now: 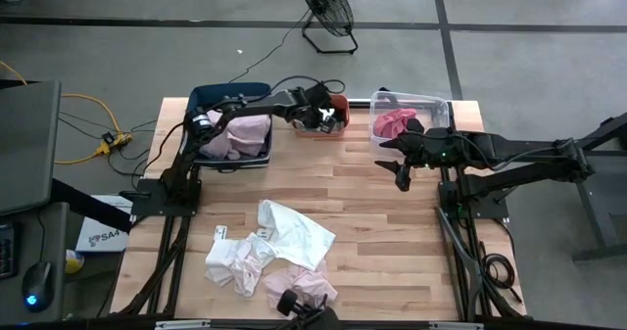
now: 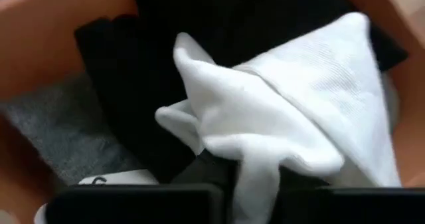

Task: Pick & Place Cloths
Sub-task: Put the white sock into the orange bin

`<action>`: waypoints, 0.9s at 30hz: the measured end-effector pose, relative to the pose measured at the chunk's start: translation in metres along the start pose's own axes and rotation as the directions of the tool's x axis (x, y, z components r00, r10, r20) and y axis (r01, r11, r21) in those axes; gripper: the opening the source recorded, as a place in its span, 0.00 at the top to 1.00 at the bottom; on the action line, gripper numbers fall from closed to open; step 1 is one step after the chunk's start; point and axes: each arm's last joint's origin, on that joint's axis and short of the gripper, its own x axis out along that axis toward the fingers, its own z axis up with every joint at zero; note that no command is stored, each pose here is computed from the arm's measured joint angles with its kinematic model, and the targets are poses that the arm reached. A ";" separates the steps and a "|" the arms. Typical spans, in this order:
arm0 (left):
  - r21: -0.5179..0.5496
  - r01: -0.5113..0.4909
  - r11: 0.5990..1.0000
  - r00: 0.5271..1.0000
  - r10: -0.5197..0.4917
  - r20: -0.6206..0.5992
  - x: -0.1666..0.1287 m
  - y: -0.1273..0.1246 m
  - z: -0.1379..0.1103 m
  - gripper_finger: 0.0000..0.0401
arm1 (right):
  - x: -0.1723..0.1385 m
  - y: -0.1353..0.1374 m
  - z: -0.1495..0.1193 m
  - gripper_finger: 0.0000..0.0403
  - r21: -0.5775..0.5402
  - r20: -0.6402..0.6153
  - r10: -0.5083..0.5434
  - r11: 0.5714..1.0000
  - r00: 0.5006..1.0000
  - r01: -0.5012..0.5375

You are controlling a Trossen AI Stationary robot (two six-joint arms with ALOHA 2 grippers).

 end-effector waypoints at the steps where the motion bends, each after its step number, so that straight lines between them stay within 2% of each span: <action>1: 0.008 0.003 1.000 1.000 -0.003 0.004 -0.001 -0.001 0.002 0.91 | 0.000 0.000 0.000 0.41 0.000 0.000 0.000 1.000 1.000 0.000; 11: 0.045 0.004 0.999 1.000 -0.004 -0.010 -0.027 -0.013 0.018 0.41 | 0.000 0.000 -0.001 0.41 0.016 -0.008 -0.001 1.000 1.000 0.001; 16: 0.041 -0.020 0.999 1.000 0.021 -0.012 -0.044 -0.015 0.030 0.24 | 0.000 0.000 -0.001 0.41 0.015 -0.014 -0.002 1.000 1.000 0.002; 19: 0.038 -0.054 0.998 0.999 0.054 0.005 -0.054 -0.015 0.036 0.22 | 0.000 0.000 -0.002 0.41 0.013 -0.020 -0.002 1.000 1.000 0.003; 22: 0.034 -0.054 0.998 0.998 0.053 0.026 -0.061 -0.017 0.041 0.23 | 0.000 0.000 -0.003 0.41 0.012 -0.026 -0.003 1.000 1.000 0.004; 24: 0.035 -0.052 0.998 0.998 0.051 0.029 -0.064 -0.018 0.043 0.27 | 0.000 0.000 -0.003 0.41 0.012 -0.027 -0.003 1.000 1.000 0.004; 27: 0.038 -0.052 0.998 0.998 0.051 0.032 -0.066 -0.018 0.045 0.39 | 0.000 0.000 -0.003 0.41 0.012 -0.028 -0.004 1.000 1.000 0.004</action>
